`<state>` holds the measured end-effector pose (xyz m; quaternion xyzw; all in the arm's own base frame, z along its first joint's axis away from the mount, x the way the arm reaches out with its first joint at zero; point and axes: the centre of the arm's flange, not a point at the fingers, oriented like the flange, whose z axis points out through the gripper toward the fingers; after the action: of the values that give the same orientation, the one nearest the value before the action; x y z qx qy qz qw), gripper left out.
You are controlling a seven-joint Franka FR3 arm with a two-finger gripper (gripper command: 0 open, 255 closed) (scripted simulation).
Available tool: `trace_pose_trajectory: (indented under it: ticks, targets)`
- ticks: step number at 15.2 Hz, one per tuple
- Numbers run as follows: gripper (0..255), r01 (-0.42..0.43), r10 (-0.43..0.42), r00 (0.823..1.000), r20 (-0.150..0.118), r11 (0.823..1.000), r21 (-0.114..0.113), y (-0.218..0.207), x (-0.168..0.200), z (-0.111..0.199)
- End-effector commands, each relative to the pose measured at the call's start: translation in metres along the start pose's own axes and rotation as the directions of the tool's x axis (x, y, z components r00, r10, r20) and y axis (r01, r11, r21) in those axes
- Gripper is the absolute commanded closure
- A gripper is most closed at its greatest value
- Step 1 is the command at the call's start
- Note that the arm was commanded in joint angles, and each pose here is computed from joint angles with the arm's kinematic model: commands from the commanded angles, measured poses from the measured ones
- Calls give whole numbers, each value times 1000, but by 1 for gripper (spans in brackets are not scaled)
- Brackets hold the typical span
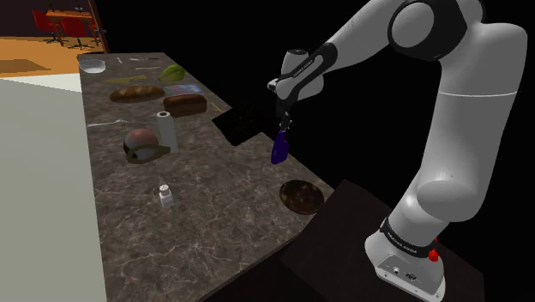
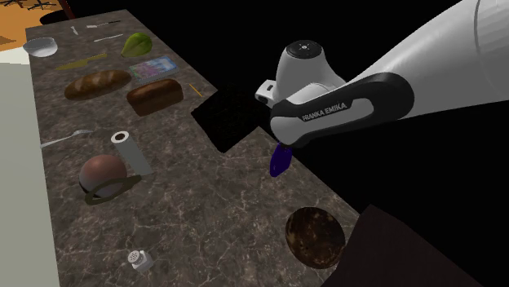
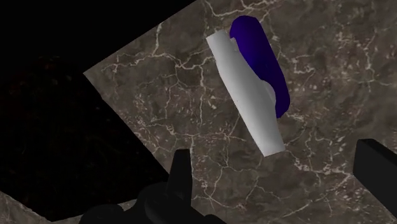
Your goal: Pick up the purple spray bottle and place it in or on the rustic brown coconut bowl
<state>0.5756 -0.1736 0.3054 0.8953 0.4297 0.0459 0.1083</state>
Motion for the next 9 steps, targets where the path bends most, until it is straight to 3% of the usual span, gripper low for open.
trace_pose_trajectory:
  ticks: [1, 9]
  targets:
    - [0, 1, -1, 1000, 0, 1000, -1, -1, 0, 11]
    - [0, 1, -1, 1000, 0, 1000, -1, -1, 0, 19]
